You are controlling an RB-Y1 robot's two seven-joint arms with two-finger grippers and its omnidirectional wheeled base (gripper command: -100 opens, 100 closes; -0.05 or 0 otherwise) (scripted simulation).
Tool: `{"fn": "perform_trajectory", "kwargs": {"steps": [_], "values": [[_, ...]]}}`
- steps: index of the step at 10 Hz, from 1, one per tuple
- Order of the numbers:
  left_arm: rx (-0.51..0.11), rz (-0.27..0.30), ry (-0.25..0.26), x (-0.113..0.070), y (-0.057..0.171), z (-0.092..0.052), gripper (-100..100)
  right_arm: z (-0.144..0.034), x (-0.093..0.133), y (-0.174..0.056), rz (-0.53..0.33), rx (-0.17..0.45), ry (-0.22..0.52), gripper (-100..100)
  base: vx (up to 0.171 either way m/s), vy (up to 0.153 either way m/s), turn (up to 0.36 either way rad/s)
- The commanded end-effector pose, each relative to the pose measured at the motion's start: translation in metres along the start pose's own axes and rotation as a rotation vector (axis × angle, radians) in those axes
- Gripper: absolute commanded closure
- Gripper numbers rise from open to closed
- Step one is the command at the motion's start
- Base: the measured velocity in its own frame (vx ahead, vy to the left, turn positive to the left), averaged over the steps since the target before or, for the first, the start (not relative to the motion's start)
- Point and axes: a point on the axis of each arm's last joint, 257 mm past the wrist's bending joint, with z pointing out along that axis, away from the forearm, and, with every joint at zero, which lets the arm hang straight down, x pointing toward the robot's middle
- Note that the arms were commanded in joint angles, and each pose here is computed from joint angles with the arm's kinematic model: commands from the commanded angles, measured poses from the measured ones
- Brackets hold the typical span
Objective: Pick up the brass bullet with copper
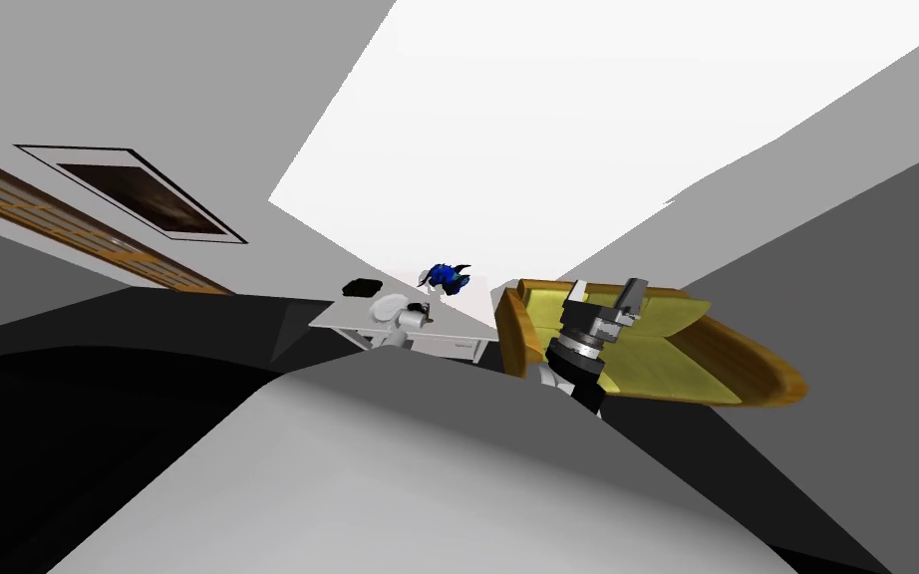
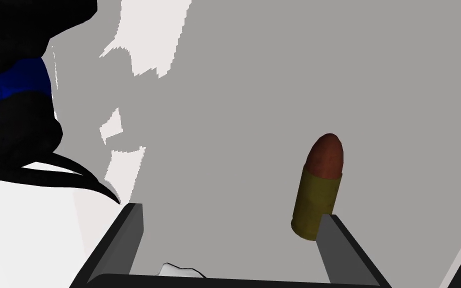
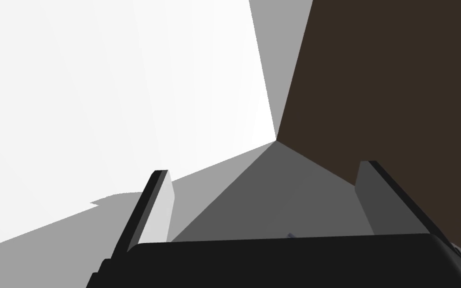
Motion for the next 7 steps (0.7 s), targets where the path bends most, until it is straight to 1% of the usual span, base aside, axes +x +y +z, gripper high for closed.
{"fn": "perform_trajectory", "kwargs": {"steps": [1, 2, 3, 5, 7], "values": [[-0.067, -0.014, -0.008, 0.0, 0.016, 0.006, -100, 0.0, 0.0, 0.0, 0.0, 0.0, 0.0, 0, -0.001, 0.041, -0.131], [-0.105, -0.024, -0.013, 0.001, 0.023, 0.009, -100, 0.0, 0.0, 0.0, 0.0, 0.0, 0.0, 0, 0.001, 0.062, -0.167], [-0.117, -0.024, -0.015, 0.0, 0.027, 0.009, -100, 0.0, 0.0, 0.0, 0.0, 0.0, 0.0, 0, 0.004, 0.059, -0.041], [-0.205, -0.041, -0.03, 0.0, 0.046, 0.013, -100, 0.0, 0.0, 0.0, 0.0, 0.0, 0.0, 0, 0.002, 0.06, -0.105], [-0.274, -0.054, -0.045, -0.001, 0.06, 0.015, -100, 0.0, 0.0, 0.0, 0.0, 0.0, 0.0, 0, 0.0, 0.073, -0.115]]}}
